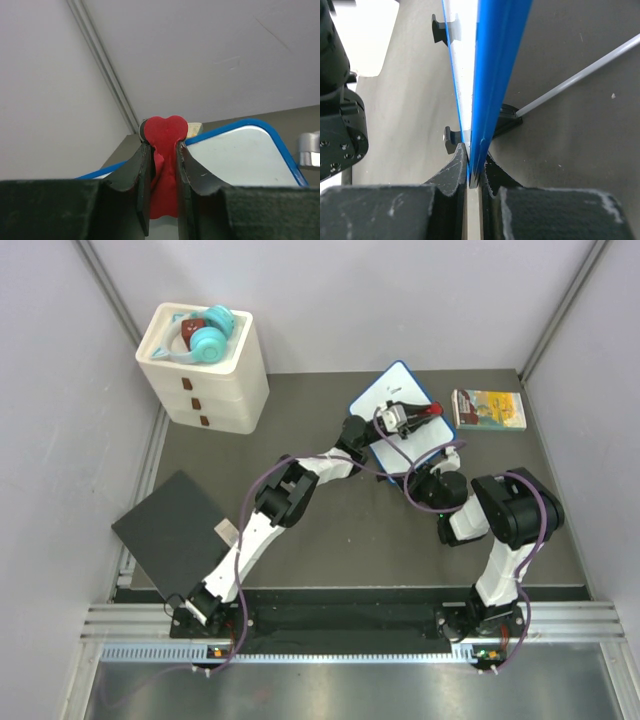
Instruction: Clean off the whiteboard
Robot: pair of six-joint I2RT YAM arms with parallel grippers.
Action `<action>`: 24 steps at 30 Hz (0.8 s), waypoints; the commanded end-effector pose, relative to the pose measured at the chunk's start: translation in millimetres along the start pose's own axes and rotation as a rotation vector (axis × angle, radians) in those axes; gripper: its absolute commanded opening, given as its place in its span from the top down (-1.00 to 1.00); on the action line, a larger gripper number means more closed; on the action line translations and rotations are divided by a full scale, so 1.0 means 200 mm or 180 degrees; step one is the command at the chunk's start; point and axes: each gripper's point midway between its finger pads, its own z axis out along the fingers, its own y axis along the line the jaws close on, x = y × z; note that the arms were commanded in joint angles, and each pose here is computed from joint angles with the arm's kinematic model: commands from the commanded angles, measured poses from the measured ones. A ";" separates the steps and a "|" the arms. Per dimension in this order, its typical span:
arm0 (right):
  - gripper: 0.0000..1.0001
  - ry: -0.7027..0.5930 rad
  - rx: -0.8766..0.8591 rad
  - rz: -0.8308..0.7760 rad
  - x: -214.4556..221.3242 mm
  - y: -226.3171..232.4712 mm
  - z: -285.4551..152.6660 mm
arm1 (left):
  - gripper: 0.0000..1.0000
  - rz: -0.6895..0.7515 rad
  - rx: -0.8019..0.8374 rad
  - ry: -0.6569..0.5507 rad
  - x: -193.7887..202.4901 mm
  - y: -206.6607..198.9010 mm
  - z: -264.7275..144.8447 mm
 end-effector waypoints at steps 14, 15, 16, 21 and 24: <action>1.00 0.1502 0.0460 -0.0071 0.62 -0.23 -0.27 | 1.00 0.0166 -0.0789 0.0809 0.33 0.37 -0.34; 1.00 0.1502 0.0461 -0.0067 0.62 -0.23 -0.27 | 1.00 0.0169 -0.0854 0.0848 0.35 0.41 -0.38; 1.00 0.1509 0.0466 -0.0069 0.62 -0.24 -0.28 | 1.00 0.0170 -0.0903 0.0877 0.36 0.43 -0.40; 1.00 0.1517 0.0469 -0.0081 0.62 -0.24 -0.27 | 1.00 0.0118 -0.1150 0.0817 0.39 0.57 -0.50; 1.00 0.1521 0.0459 -0.0100 0.62 -0.23 -0.27 | 1.00 0.0080 -0.1240 0.0680 0.40 0.64 -0.51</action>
